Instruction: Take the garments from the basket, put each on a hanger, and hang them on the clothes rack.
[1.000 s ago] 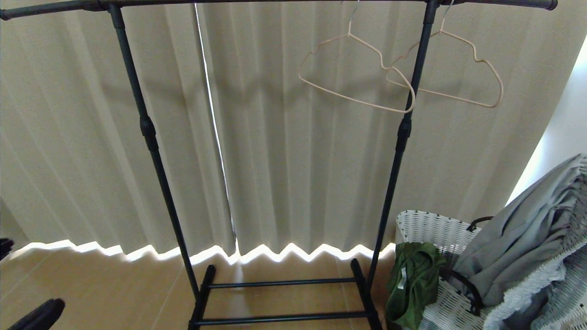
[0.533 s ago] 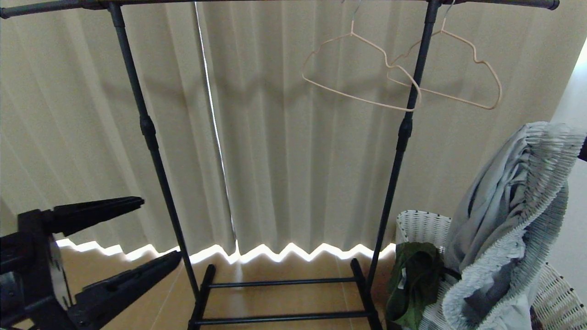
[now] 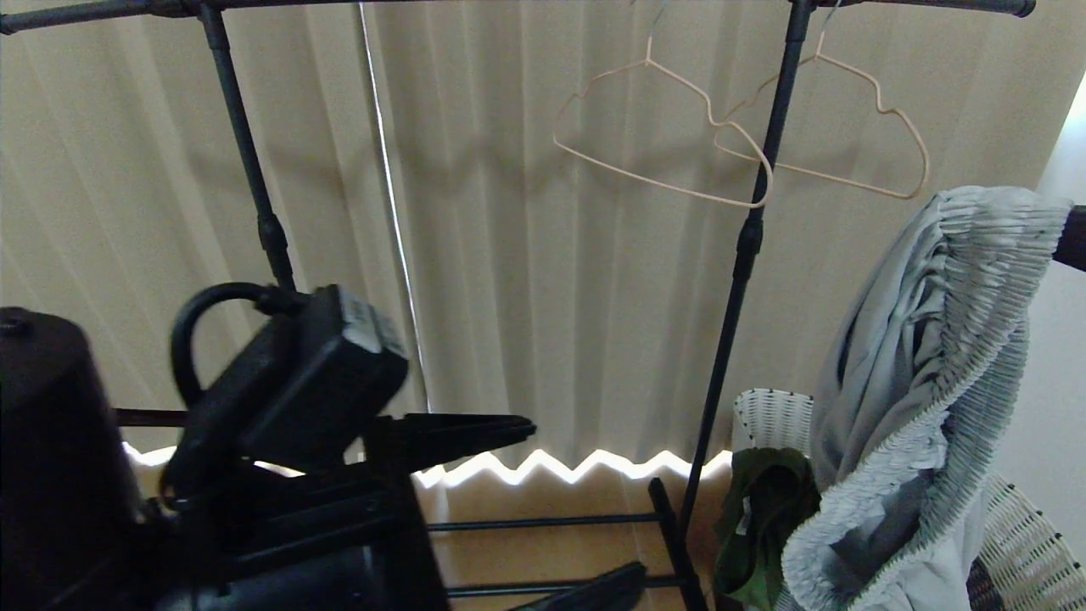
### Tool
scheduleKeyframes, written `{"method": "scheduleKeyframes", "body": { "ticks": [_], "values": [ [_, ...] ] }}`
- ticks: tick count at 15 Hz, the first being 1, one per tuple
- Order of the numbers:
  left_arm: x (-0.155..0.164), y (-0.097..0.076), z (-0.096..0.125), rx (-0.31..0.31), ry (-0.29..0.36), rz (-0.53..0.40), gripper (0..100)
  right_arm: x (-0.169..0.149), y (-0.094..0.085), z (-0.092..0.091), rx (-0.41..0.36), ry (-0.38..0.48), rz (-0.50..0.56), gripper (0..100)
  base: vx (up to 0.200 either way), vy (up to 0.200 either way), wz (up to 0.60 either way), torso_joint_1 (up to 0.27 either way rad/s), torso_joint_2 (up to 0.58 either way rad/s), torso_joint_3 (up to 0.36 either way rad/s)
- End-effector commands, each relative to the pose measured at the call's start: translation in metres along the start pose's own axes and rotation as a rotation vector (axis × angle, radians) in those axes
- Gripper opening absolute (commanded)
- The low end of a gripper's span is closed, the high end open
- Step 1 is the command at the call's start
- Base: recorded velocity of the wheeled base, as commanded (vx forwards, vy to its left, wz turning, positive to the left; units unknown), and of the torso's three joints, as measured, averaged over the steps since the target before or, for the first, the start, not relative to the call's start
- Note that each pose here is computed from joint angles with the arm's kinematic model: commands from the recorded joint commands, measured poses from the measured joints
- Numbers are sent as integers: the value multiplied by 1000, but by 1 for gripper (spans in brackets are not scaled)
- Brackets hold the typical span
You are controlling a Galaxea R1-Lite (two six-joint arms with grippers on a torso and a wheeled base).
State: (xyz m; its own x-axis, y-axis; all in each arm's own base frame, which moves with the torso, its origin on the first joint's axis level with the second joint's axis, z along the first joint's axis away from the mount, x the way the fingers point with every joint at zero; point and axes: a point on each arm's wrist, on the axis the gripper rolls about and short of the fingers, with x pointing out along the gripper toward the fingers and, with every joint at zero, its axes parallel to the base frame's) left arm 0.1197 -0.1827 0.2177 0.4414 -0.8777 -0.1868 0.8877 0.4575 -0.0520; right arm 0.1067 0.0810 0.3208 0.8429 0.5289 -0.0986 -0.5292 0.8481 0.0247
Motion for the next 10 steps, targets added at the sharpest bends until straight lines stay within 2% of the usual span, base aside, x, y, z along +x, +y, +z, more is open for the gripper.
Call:
{"method": "scheduleKeyframes", "body": {
  "ticks": [1, 3, 4, 7, 10],
  "values": [
    [56, -20, -12, -23, 55, -67, 100, 1, 2, 1, -1, -2, 11, 0, 0, 0, 0, 0, 0, 0],
    [89, -34, -8, -59, 16, -83, 100, -3, 3, 5, 11, -22, 27, 0, 0, 0, 0, 0, 0, 0],
    [108, -40, -6, -105, 8, -61, 100, -7, 4, 7, 20, -38, 34, 0, 0, 0, 0, 0, 0, 0],
    [139, -38, -16, -128, 30, 14, 100, -16, 3, 9, 23, -61, 35, 0, 0, 0, 0, 0, 0, 0],
    [160, -36, -31, -201, 65, 55, 100, -21, 2, 9, 24, -72, 36, 0, 0, 0, 0, 0, 0, 0]
  ]
}}
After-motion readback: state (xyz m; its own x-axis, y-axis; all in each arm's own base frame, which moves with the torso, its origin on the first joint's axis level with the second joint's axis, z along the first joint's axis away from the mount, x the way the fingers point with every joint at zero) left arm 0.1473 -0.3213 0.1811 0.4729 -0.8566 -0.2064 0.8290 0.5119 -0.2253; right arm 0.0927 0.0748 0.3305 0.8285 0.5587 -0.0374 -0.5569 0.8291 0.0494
